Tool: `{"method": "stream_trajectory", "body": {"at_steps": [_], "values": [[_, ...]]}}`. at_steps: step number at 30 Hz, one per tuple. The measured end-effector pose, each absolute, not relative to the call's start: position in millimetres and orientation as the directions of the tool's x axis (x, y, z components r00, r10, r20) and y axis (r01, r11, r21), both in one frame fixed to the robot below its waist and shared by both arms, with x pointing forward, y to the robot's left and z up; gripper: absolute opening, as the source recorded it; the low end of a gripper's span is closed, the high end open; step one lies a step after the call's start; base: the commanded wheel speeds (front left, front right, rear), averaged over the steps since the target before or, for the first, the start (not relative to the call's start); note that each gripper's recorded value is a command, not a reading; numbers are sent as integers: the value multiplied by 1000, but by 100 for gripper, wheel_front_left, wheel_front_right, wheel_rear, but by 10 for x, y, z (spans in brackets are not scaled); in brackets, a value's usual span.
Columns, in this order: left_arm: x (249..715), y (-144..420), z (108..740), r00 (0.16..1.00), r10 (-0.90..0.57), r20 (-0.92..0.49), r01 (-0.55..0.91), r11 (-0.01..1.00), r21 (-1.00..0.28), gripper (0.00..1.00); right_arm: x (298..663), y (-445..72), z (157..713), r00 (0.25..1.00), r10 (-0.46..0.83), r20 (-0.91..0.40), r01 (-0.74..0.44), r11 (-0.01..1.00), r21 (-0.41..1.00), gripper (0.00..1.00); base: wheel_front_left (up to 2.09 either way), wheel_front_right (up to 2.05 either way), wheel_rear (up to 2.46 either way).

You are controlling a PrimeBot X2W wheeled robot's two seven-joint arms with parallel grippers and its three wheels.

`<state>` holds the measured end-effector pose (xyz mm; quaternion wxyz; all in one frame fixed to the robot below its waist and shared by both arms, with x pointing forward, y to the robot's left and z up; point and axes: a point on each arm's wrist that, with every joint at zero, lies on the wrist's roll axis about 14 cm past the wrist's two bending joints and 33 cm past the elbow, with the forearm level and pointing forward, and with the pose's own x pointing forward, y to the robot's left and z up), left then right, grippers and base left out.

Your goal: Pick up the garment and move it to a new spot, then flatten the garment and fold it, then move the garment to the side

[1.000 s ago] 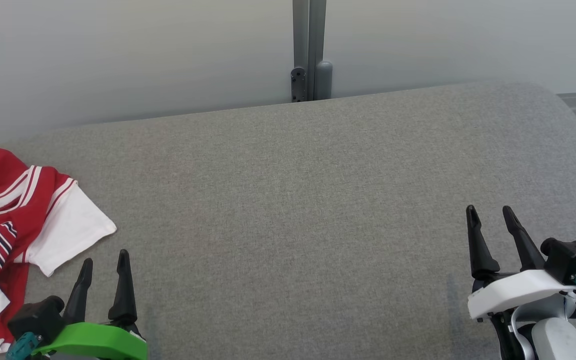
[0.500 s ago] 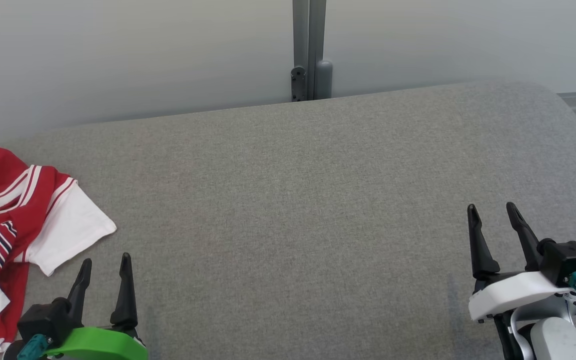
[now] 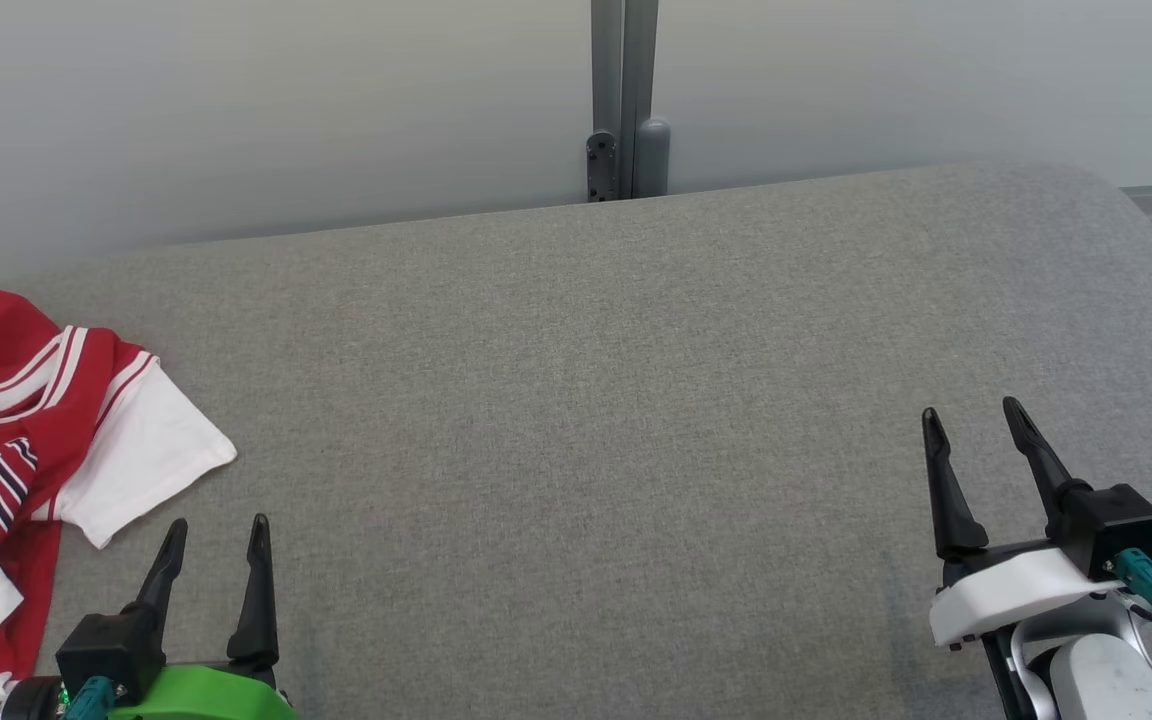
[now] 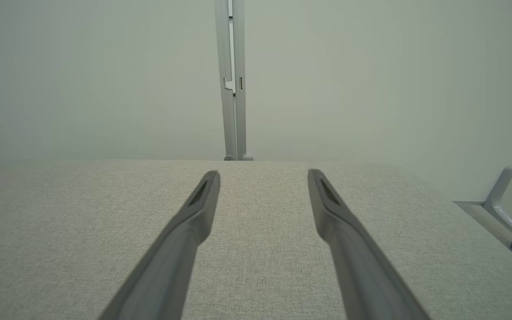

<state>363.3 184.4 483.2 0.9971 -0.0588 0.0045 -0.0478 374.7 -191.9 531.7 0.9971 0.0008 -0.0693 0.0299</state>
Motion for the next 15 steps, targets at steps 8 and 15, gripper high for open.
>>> {"method": "stream_trajectory", "body": {"at_steps": [8, 15], "values": [[3619, 1829, 4824, 994, -111, -3, 110, 992, -61, 100, 3738, -1904, 5326, 987, 74, 145, -66, 996, -55, 100, 0, 0, 0], [3613, 1814, 4834, 993, -122, 4, 122, 992, -23, 100, 3735, -1889, 5333, 985, 87, 149, -73, 993, -98, 100, 0, 0, 0]]}}
